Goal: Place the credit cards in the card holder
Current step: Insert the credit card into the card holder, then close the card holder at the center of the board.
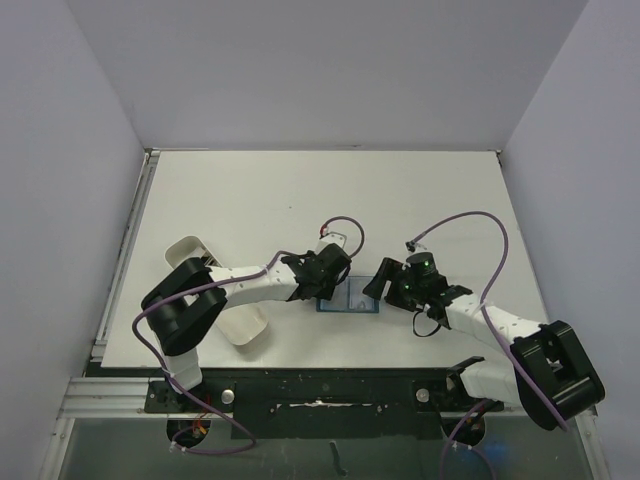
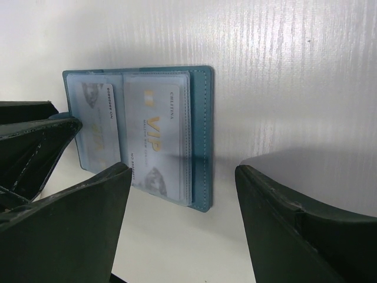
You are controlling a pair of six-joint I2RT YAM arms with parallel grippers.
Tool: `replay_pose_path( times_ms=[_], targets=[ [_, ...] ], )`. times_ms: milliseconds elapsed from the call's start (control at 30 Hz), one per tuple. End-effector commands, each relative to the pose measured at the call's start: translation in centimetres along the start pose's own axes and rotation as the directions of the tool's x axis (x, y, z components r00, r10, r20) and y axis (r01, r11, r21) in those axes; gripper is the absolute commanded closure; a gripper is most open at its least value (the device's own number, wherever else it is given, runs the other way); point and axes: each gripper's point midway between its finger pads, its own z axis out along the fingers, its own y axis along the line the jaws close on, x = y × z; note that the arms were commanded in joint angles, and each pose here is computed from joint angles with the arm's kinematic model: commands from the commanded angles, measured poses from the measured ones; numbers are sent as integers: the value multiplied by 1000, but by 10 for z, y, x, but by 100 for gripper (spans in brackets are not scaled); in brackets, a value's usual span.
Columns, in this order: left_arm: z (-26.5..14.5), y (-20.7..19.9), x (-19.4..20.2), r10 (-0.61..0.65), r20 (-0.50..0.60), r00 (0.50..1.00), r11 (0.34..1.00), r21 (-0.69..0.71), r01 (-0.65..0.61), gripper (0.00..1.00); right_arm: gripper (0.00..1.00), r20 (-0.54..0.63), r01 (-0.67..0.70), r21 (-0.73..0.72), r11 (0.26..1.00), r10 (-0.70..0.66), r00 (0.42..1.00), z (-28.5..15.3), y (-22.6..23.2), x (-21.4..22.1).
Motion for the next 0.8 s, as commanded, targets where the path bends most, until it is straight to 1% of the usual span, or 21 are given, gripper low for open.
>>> replay_pose_path(
  times_ms=[0,67,167,300,333,433,567,767],
  targets=[
    [-14,-3,-25,-39,75,996,999,11,38,65,27,13,-7,-19,1000,7,1000,4,0,-2],
    [-17,-9,-27,-74,89,993,996,55,69,69,27,7,-9,-25,1000,9,1000,5,1,-1],
    [-19,-13,-26,-144,103,984,983,131,131,80,27,0,-11,-36,999,11,1000,6,2,1],
    [-17,-9,-18,-215,87,973,964,181,196,97,27,0,-15,-44,999,15,1000,8,4,0],
    [-17,-8,-17,-229,82,970,959,191,210,99,26,0,-18,-49,999,17,1000,8,5,0],
    [-16,-9,-13,-264,66,962,941,236,243,100,26,-4,-21,-65,998,21,1000,8,9,-1],
    [-15,-10,-10,-299,55,953,919,284,272,100,26,-7,-41,-129,991,41,999,7,19,-3],
    [-15,-11,-8,-307,53,950,912,302,278,100,26,-11,-65,-231,971,64,998,-1,35,-5]
  ],
)
